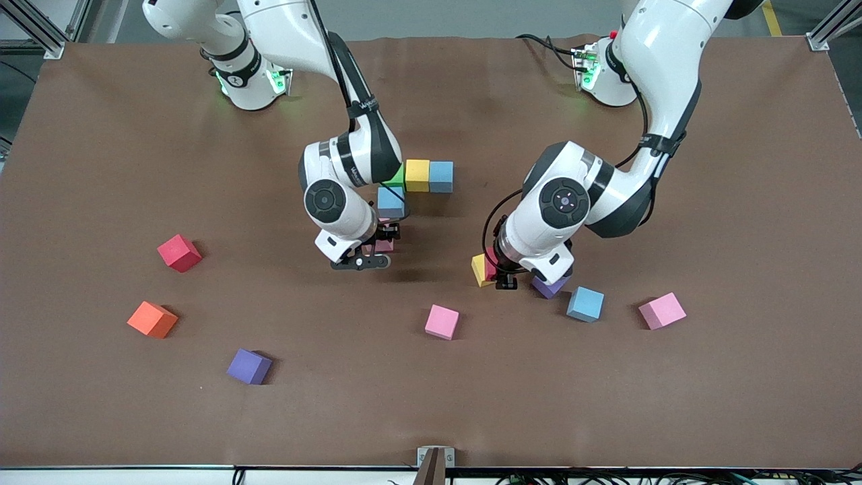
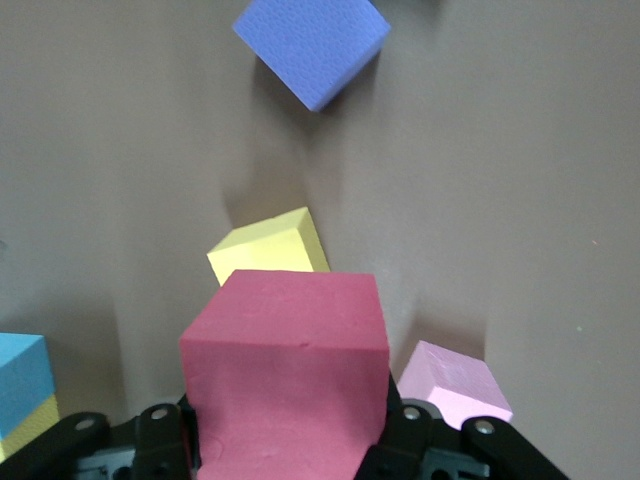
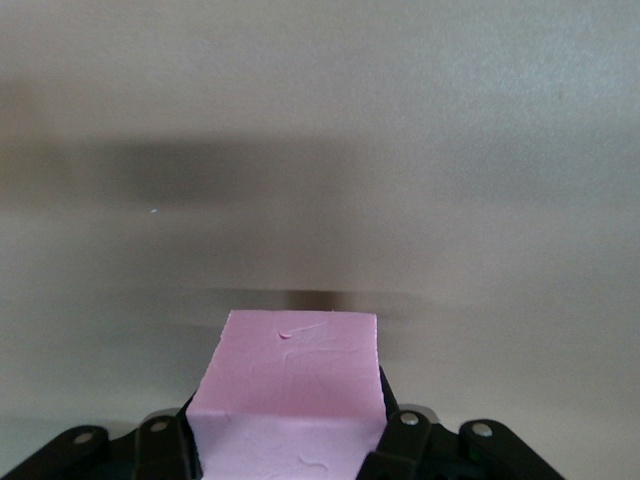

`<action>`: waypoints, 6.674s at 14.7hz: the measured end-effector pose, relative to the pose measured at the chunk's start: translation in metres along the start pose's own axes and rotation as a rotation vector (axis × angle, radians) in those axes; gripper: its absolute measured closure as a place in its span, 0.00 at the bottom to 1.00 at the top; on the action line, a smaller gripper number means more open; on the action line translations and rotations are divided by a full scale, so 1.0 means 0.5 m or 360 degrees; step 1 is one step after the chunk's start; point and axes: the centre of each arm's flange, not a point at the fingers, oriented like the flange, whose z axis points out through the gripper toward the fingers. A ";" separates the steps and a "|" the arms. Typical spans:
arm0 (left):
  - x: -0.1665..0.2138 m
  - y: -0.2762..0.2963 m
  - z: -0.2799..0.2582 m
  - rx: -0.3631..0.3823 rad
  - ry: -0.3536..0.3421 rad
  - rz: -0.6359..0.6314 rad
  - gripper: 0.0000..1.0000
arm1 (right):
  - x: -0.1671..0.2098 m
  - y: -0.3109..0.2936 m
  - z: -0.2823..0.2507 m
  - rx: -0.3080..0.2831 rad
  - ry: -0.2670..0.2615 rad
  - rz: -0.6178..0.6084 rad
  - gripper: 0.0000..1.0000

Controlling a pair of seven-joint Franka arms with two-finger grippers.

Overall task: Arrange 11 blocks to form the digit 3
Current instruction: 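Set the pink cube beside the cyan cube and open the right gripper, then grasp the purple cube with the right gripper while the left gripper moves red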

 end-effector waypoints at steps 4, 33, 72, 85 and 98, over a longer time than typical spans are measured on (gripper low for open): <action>-0.004 -0.004 0.006 -0.0004 -0.0003 0.0006 0.40 | -0.009 -0.011 0.018 -0.0002 -0.0023 0.0021 0.41; -0.014 -0.024 0.036 -0.0007 -0.0010 0.0027 0.40 | -0.028 -0.029 0.072 0.0004 -0.0108 0.0077 0.41; -0.102 -0.090 0.062 0.0026 -0.0004 0.0151 0.40 | 0.245 0.427 -0.258 -0.0012 0.0125 0.0415 0.00; -0.255 -0.186 0.222 0.0136 -0.0003 0.0302 0.40 | 0.417 0.525 -0.198 -0.0028 0.0381 0.0414 0.00; -0.255 -0.192 0.275 0.0150 0.0024 0.0106 0.40 | 0.480 0.583 -0.163 0.0029 0.0403 0.0374 0.00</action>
